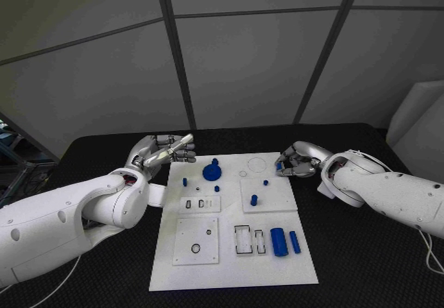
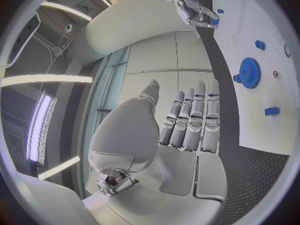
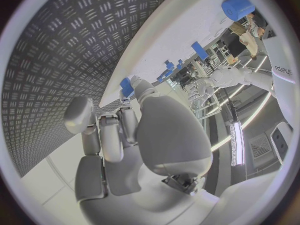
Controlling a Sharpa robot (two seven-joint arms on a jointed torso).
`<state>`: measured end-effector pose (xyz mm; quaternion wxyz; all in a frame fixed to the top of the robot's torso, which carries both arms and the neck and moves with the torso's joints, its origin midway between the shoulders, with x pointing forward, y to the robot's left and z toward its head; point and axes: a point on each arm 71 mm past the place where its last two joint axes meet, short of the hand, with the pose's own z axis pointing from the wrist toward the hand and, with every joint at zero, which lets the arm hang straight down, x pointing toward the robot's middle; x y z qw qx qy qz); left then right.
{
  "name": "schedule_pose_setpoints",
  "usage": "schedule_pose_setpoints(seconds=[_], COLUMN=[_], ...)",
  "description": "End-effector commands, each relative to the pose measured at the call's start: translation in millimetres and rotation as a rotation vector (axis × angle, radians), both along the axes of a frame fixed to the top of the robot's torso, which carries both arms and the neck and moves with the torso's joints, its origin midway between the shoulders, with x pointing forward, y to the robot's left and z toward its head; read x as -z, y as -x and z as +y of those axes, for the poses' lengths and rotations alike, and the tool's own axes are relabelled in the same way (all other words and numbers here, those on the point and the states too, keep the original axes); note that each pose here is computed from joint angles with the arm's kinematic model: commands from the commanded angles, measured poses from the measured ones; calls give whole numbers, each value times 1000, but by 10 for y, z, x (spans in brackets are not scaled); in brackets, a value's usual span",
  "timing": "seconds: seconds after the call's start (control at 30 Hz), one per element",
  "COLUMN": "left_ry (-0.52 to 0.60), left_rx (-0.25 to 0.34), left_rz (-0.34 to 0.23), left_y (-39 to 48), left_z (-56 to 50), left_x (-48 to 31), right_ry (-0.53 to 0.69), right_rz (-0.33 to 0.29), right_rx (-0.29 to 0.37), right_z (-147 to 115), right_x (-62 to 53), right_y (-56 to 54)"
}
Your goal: Assemble the parts on the task board
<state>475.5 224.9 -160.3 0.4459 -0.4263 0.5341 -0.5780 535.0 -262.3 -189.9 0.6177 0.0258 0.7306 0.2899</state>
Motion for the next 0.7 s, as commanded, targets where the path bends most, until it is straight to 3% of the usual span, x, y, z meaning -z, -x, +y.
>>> schedule_pose_setpoints(seconds=[0.03,0.47,0.7], left_ry=[-3,-4,-6], left_rx=[8,5,1], left_rz=[-7,-6,-6], left_y=[0,4,0], left_z=[-7,8,21], left_x=[-10,-6,-4], right_ry=[12,-4,-54], right_rz=[-19,-106,-135], right_rx=[5,22,-24], right_z=[4,23,274], right_x=[-16,-138,-318], right_y=[-7,108,244])
